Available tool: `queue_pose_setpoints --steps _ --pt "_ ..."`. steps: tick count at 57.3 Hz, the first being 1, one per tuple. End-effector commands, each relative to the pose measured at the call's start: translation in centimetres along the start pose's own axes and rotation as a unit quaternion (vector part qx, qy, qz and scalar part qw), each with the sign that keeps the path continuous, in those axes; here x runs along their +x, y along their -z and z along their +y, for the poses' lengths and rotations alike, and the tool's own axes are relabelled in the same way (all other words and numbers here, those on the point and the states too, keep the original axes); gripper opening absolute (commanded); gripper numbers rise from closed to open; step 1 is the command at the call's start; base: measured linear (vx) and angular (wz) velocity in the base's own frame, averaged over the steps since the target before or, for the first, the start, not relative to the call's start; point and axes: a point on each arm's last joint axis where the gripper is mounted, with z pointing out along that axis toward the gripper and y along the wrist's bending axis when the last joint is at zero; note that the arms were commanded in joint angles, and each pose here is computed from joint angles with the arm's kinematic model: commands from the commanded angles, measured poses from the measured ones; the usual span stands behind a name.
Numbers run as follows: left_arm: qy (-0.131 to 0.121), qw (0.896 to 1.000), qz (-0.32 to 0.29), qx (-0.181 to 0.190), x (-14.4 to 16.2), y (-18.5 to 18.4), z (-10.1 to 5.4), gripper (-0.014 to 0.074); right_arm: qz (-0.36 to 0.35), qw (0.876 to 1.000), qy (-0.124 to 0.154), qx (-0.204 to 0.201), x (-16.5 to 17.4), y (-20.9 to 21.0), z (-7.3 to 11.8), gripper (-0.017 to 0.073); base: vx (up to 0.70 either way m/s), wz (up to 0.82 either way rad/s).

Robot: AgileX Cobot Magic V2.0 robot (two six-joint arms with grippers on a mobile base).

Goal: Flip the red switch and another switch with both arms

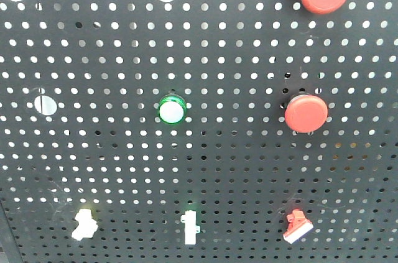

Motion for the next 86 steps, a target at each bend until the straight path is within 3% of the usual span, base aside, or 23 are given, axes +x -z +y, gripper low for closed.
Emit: queue_pose_setpoints --steps 1,16,19,23,27,37,46,51,58,86 --pt "0.000 0.999 -0.038 0.000 -0.1 0.1 0.0 0.0003 -0.042 0.999 -0.004 0.014 -1.4 0.2 -0.2 -0.0006 0.00 0.00" --pt "0.000 0.999 -0.038 0.000 -0.1 0.1 0.0 0.0003 -0.041 0.999 -0.001 0.015 -1.4 0.2 -0.3 -0.0006 0.00 0.00" --pt "0.000 0.999 -0.038 0.000 -0.1 0.1 0.0 0.0003 -0.038 0.999 0.019 0.026 -1.3 0.2 -0.5 -0.0006 0.00 0.00" --pt "0.000 0.999 -0.038 0.000 -0.1 0.1 0.0 0.0003 -0.036 0.995 0.071 0.066 -0.9 0.3 -1.1 -0.0006 0.00 0.00" --pt "0.000 0.999 -0.038 0.000 -0.1 0.1 0.0 0.0003 -0.047 0.989 0.084 0.115 0.5 0.2 -1.9 -0.0006 0.00 0.00" --pt "0.000 0.999 -0.038 0.000 -0.1 0.1 0.0 0.0003 -0.126 0.969 0.054 0.206 6.5 -0.2 -2.8 -0.0006 0.00 0.00" --pt "0.000 0.999 -0.038 0.000 -0.1 0.1 0.0 0.0003 -0.165 0.954 -0.029 0.250 11.4 -0.4 -3.0 -0.0006 0.00 0.00" --pt "0.000 0.999 -0.038 0.000 -0.1 0.1 0.0 0.0003 -0.158 0.950 -0.057 0.265 12.9 -0.5 -3.1 -0.0006 0.00 0.00" --pt "0.000 0.999 -0.037 0.000 -0.1 0.1 0.0 0.0003 -0.126 0.951 -0.059 0.276 13.3 -0.6 -3.3 -0.0006 0.00 0.00" --pt "0.000 0.999 -0.037 0.000 -0.1 0.1 0.0 0.0003 -0.123 0.952 -0.062 0.274 13.4 -0.6 -3.3 -0.0006 0.00 0.00"
